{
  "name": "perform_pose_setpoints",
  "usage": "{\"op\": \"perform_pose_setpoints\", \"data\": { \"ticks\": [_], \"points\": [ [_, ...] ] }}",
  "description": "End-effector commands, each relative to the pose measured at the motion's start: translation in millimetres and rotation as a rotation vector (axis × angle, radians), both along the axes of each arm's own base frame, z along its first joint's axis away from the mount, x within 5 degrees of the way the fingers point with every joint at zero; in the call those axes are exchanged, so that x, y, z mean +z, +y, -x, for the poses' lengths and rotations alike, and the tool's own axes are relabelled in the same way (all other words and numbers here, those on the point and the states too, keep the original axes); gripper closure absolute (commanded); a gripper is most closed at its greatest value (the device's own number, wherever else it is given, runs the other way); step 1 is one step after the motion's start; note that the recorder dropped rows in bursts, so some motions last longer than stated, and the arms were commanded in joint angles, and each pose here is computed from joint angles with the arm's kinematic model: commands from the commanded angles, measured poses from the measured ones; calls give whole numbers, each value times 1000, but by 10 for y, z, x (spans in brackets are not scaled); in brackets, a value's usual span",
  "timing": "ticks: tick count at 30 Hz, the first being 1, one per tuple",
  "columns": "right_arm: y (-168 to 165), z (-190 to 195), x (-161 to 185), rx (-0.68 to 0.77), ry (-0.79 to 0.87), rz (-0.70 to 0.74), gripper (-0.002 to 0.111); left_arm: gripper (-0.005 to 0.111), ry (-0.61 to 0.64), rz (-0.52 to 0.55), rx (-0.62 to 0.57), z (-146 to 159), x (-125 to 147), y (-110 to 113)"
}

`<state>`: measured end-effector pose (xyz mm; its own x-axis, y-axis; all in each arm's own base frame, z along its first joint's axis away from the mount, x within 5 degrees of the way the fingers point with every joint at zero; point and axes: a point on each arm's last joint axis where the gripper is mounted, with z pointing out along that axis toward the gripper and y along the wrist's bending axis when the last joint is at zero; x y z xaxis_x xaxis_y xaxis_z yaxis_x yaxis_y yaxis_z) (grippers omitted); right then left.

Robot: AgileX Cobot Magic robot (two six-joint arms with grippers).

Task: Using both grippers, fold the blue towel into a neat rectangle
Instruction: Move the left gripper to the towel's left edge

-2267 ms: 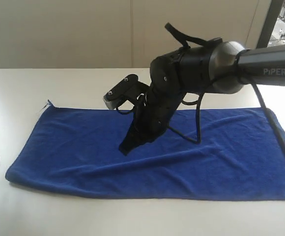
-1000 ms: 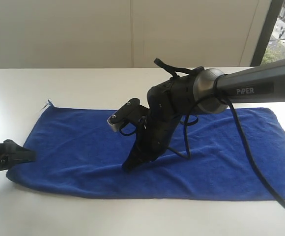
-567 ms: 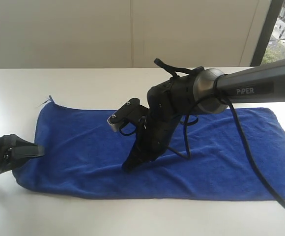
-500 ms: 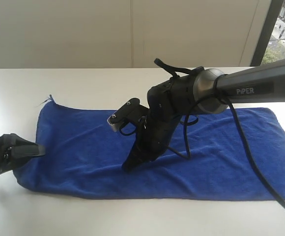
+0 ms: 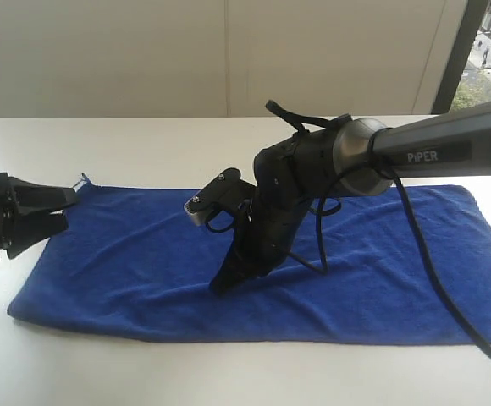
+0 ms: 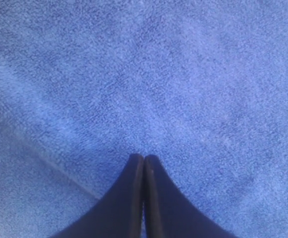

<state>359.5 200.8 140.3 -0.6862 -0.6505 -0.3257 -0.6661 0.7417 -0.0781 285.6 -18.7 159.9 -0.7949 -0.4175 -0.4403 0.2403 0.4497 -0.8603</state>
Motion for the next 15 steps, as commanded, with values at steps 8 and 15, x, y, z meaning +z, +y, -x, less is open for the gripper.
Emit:
{"op": "perform_pose_setpoints", "data": {
  "ticks": [8,15],
  "points": [
    [-18,-2,3,-7,-1,-1,108,70,-60,-71,-209,-196,344,110],
    [-7,-22,11,-7,-23,-14,108,107,5,-359,-565,86,505,113]
  ]
}}
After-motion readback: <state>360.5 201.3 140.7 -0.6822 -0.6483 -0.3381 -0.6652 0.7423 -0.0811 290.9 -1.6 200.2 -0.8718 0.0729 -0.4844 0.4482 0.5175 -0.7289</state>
